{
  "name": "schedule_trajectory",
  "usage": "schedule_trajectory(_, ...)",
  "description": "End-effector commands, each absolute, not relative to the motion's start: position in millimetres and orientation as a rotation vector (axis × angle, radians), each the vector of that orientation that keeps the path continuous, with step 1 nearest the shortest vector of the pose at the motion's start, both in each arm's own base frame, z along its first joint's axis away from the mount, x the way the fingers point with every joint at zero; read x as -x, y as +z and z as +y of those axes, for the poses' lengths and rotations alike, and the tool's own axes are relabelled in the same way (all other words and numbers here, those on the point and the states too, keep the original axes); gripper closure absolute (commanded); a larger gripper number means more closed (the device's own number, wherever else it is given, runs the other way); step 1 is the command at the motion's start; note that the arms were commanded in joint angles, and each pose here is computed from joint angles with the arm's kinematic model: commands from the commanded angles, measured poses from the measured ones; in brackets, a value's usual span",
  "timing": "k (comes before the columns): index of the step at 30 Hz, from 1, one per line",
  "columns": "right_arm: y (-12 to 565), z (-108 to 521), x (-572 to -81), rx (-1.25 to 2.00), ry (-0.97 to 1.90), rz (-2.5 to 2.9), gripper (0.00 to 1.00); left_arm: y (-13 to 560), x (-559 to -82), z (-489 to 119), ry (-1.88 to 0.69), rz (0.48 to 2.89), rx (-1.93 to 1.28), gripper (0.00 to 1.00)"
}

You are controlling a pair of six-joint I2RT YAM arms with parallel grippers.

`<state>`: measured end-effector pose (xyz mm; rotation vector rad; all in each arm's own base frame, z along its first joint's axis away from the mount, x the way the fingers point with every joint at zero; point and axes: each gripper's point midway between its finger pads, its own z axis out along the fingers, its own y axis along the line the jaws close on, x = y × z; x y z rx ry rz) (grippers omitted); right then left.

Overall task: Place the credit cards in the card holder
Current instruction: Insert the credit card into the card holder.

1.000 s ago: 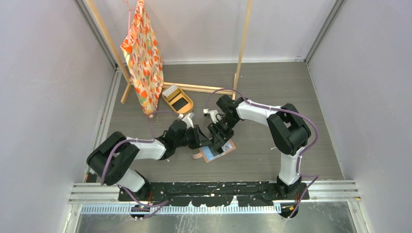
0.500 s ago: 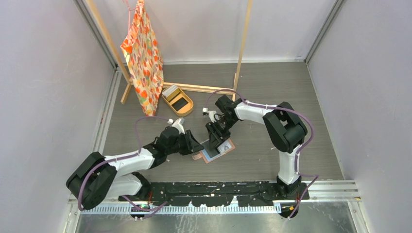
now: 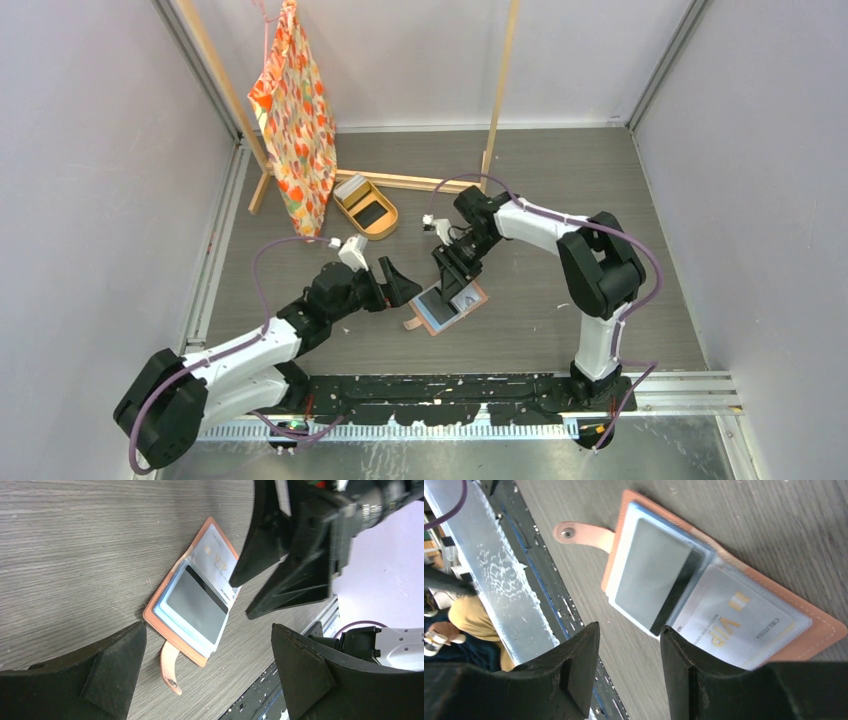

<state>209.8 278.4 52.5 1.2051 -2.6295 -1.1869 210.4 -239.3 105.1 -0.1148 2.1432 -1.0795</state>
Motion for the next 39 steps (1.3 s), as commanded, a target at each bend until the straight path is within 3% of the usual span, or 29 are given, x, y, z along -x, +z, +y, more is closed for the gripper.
schedule_trajectory(1,102,281,-210,-1.475,-1.302,-2.589,0.47,115,-208,-250,-1.173,2.116,0.079,0.05)
schedule_trajectory(5,111,272,-218,-1.539,-1.267,-2.646,0.47,120,-205,-261,-1.251,2.121,0.085,0.10)
schedule_trajectory(8,120,263,-230,-1.629,-1.207,-2.755,0.48,122,-204,-268,-1.313,2.131,0.112,0.19)
schedule_trajectory(12,133,257,-245,-1.655,-1.230,-2.926,0.61,118,-202,-273,-1.331,2.154,0.162,0.36)
schedule_trajectory(14,119,258,-244,-1.621,-1.260,-2.914,0.69,112,-203,-274,-1.300,2.182,0.193,0.46)
schedule_trajectory(18,86,266,-241,-1.395,-1.223,-2.847,0.83,99,-203,-275,-1.236,2.233,0.238,0.56)
schedule_trajectory(24,52,279,-233,-1.240,-1.100,-2.803,0.94,79,-198,-280,-1.224,2.280,0.296,0.63)
schedule_trajectory(30,37,281,-231,-1.203,-1.040,-2.802,0.96,67,-196,-284,-1.218,2.303,0.311,0.72)
schedule_trajectory(39,29,282,-227,-1.170,-1.023,-2.787,0.96,54,-197,-284,-1.179,2.336,0.322,0.65)
